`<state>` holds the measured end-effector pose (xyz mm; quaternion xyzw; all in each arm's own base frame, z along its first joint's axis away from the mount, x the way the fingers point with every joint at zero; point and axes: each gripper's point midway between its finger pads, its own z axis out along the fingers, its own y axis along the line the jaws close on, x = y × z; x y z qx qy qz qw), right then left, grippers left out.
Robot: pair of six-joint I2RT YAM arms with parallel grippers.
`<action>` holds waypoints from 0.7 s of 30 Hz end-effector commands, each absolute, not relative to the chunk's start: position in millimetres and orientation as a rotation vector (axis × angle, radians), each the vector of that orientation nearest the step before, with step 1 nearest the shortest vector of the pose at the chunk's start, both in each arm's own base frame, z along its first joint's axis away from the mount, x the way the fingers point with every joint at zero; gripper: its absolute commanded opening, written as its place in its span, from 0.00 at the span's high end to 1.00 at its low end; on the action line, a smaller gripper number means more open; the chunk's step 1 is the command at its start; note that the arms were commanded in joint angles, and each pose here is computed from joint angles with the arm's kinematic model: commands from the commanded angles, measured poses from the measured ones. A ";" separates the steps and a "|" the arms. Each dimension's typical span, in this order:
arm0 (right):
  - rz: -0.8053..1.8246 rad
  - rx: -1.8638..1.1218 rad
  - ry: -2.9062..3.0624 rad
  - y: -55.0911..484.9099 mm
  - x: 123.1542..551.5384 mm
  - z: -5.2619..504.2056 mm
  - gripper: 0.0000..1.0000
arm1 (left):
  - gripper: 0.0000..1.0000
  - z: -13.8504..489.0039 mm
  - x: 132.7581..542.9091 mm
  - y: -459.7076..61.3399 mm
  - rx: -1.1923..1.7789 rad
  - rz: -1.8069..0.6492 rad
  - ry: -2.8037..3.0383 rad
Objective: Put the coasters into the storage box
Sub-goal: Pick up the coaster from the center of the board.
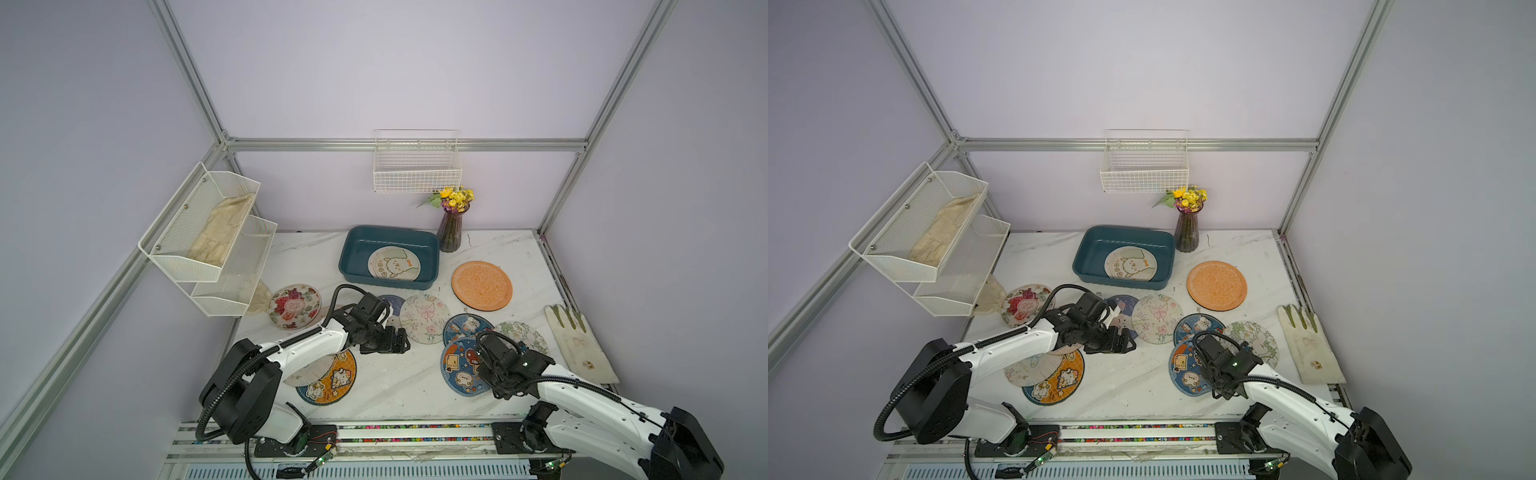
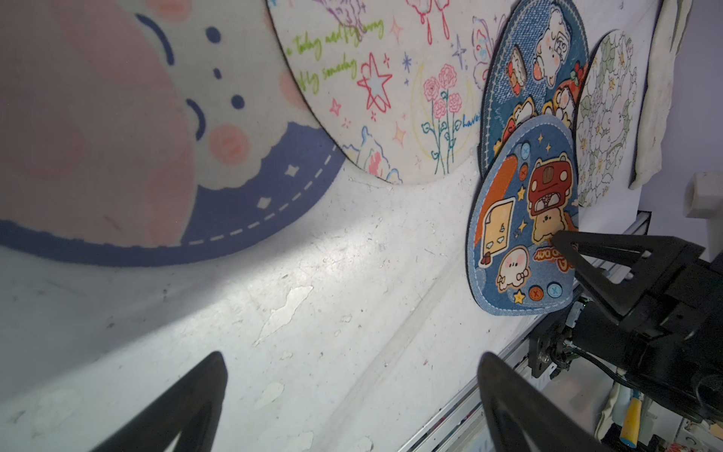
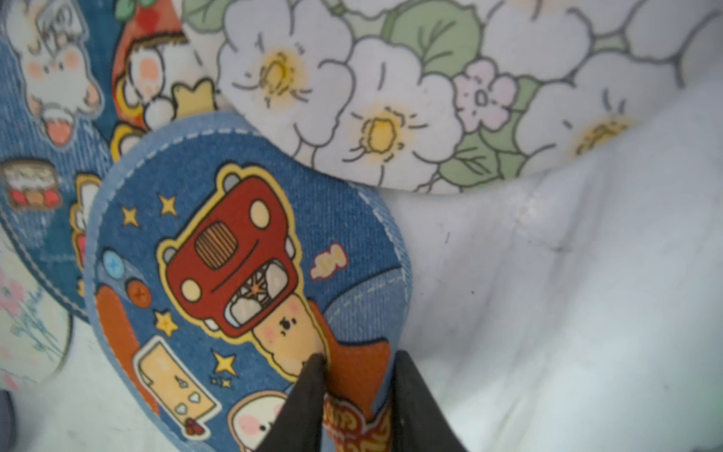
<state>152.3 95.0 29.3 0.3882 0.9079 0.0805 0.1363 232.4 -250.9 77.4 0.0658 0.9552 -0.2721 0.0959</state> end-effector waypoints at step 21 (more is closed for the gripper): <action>0.532 0.759 2.660 176.4 217.0 150.9 1.00 | 0.00 105.1 254.0 -260.0 0.140 -0.856 2.724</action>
